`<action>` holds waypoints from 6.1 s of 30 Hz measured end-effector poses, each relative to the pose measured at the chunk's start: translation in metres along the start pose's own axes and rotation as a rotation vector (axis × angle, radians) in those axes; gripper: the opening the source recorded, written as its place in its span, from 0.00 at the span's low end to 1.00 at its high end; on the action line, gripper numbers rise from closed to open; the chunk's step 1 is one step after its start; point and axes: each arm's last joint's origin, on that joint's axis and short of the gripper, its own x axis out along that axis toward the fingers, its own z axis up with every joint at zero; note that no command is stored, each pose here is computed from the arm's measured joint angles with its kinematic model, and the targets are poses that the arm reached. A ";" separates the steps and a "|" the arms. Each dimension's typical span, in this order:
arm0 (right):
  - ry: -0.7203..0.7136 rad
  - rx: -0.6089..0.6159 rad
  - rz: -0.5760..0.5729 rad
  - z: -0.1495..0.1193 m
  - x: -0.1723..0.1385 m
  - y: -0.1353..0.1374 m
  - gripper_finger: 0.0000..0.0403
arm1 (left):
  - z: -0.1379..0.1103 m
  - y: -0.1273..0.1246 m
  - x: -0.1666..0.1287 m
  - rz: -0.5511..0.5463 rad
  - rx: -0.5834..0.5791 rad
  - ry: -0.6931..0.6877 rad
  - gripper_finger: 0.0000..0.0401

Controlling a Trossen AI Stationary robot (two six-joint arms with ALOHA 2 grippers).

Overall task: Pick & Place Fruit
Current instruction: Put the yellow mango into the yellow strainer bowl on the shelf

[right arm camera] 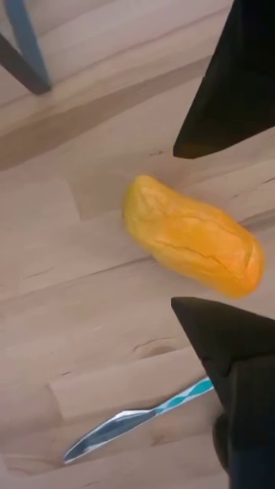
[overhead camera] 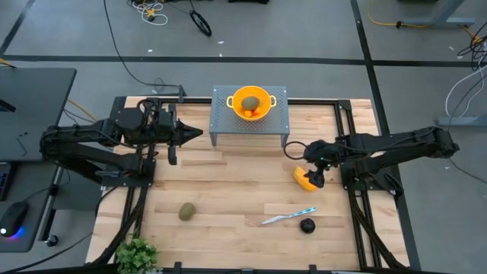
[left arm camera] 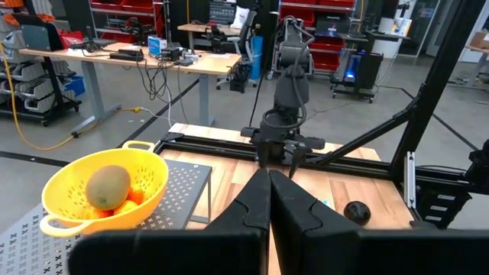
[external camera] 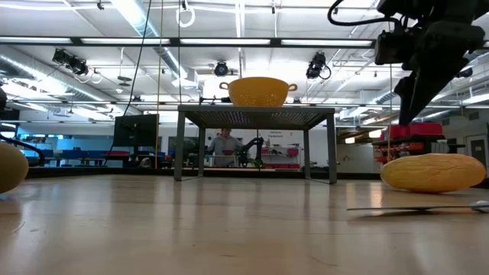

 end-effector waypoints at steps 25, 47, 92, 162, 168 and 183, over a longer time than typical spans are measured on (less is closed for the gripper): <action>0.181 0.093 -0.089 0.010 0.049 0.004 0.85 | 0.000 0.000 0.000 0.011 -0.024 0.003 0.01; 0.201 0.271 -0.108 0.006 0.065 0.003 0.85 | -0.002 0.001 0.000 0.013 -0.022 0.020 0.01; 0.271 0.239 -0.038 -0.010 0.090 0.000 0.67 | -0.002 0.001 0.000 0.021 -0.018 0.021 0.01; -0.463 -0.123 -0.057 0.162 -0.060 -0.032 0.62 | -0.002 0.000 0.000 0.002 -0.033 0.018 0.01; -0.460 -0.131 -0.076 0.162 -0.061 -0.038 0.62 | -0.001 0.000 0.000 0.002 -0.035 0.014 0.01; -0.710 -0.191 -0.238 0.182 -0.082 -0.079 0.62 | -0.001 0.001 0.000 0.046 -0.034 0.009 0.01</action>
